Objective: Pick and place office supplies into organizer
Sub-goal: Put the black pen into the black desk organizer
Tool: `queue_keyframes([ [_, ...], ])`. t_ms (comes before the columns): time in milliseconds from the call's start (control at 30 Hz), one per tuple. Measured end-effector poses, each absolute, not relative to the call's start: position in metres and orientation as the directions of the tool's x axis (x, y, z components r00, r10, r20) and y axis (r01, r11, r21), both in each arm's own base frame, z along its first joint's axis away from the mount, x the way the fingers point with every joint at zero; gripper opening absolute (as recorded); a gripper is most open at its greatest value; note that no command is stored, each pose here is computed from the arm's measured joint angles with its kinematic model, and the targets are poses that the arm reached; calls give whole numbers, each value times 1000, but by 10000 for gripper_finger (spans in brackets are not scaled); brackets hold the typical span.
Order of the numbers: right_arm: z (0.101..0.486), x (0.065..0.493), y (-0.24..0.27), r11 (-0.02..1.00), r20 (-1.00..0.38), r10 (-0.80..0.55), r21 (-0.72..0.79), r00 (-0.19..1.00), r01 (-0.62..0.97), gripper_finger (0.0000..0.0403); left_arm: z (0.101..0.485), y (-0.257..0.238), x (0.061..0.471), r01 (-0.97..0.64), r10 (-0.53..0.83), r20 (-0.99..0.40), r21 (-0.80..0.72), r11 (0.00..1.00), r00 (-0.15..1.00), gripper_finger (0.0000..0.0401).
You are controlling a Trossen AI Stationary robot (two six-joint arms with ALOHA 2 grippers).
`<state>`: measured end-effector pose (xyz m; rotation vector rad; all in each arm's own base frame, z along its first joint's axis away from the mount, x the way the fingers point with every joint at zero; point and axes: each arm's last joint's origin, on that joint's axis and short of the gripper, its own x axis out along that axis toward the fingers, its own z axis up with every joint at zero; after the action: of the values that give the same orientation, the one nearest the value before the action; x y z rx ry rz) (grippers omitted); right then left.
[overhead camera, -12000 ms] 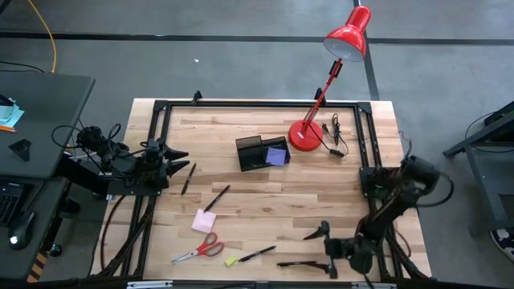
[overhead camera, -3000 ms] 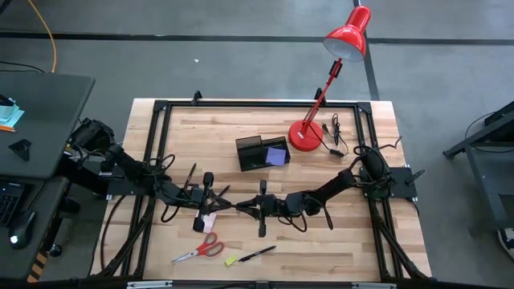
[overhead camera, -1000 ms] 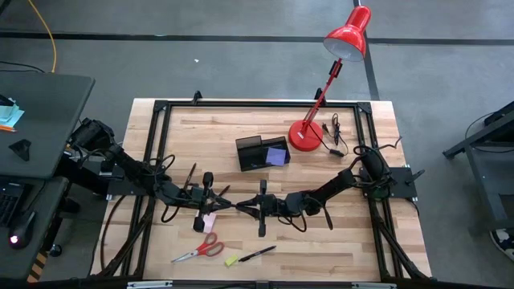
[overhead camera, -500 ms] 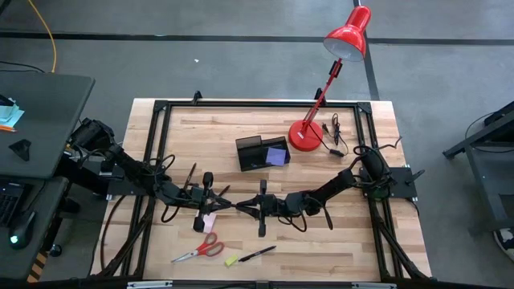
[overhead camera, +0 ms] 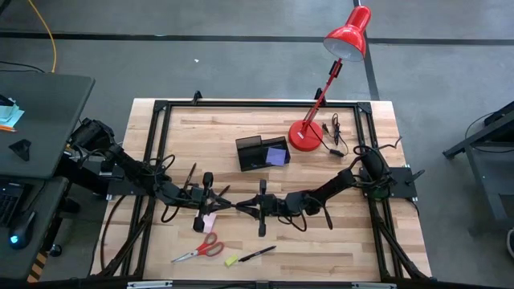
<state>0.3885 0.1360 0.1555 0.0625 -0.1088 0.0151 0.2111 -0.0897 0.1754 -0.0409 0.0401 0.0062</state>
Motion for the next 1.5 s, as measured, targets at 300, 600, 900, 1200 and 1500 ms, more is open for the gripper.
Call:
queue_keyframes([
  [300,155,389,136,998,109,16,61,994,-23,32,175,-90,211,-7,6,-41,-40,999,999,44],
  [600,156,388,136,998,112,27,60,993,-34,27,175,-90,211,14,-16,-44,-40,999,999,20],
  [900,156,388,137,997,115,35,57,993,-42,40,175,-91,211,19,-21,-43,-40,999,999,21],
  [1200,155,389,134,997,105,-39,66,994,32,68,175,-90,211,-10,8,-45,-38,999,999,25],
  [1500,153,389,134,995,77,-82,54,994,78,113,174,-88,211,-79,78,-48,-31,996,996,23],
])
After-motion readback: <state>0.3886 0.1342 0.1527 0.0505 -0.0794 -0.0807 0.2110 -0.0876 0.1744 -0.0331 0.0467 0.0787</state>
